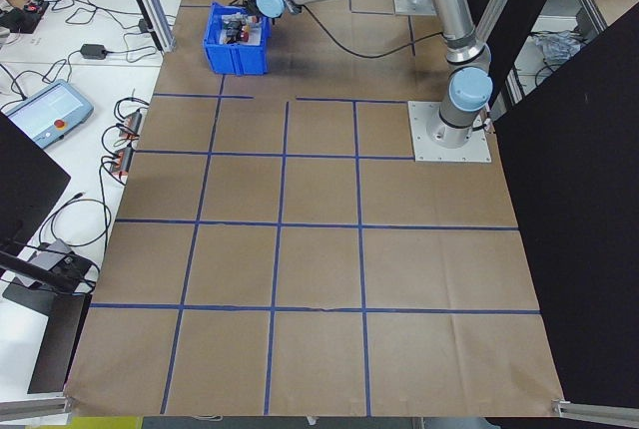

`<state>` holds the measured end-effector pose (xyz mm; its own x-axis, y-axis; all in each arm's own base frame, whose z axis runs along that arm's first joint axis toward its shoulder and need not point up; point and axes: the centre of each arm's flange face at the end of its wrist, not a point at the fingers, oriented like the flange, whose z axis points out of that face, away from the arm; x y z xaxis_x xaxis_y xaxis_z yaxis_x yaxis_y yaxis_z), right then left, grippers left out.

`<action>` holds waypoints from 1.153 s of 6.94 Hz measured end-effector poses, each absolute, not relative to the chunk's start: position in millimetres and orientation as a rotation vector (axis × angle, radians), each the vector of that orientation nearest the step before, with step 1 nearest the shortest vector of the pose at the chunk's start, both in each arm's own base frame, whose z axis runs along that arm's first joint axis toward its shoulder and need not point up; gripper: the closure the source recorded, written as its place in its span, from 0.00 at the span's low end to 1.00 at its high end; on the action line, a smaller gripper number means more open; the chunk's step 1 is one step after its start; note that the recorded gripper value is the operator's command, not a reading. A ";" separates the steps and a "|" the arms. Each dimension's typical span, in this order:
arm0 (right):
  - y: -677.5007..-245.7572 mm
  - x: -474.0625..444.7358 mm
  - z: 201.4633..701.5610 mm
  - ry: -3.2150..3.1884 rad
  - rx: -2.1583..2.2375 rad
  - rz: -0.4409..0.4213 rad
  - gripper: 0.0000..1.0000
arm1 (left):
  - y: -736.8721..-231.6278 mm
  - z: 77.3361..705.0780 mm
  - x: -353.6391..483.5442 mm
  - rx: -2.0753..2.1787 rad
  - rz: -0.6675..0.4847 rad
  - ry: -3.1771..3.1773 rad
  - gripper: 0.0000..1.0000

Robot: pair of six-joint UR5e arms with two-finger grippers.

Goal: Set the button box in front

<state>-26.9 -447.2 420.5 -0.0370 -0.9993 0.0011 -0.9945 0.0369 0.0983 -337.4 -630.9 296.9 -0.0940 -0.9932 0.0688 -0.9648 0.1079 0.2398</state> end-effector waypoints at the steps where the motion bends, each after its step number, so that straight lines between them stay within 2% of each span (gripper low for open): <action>1: -444.9 -24.3 420.0 -2.217 2.130 -0.107 1.00 | -627.5 323.6 -321.0 1.915 -0.174 -2.197 0.19; 3: -433.0 0.1 413.0 -2.215 2.146 -0.112 1.00 | -612.7 385.6 -254.1 1.741 -0.126 -2.417 0.00; 5: -419.0 55.0 401.5 -2.213 2.146 -0.124 1.00 | -569.7 449.3 -196.4 1.437 -0.091 -2.759 0.00; 8: -392.3 144.9 388.1 -2.226 2.114 -0.126 1.00 | -518.8 515.3 -111.3 0.538 -0.100 -3.098 0.00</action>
<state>144.9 -392.3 388.1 -0.0521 -0.9986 -0.0067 -0.9930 0.0511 0.1069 -111.3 -518.8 515.3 -0.9415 -0.3367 -0.0153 -0.3370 0.9395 0.0620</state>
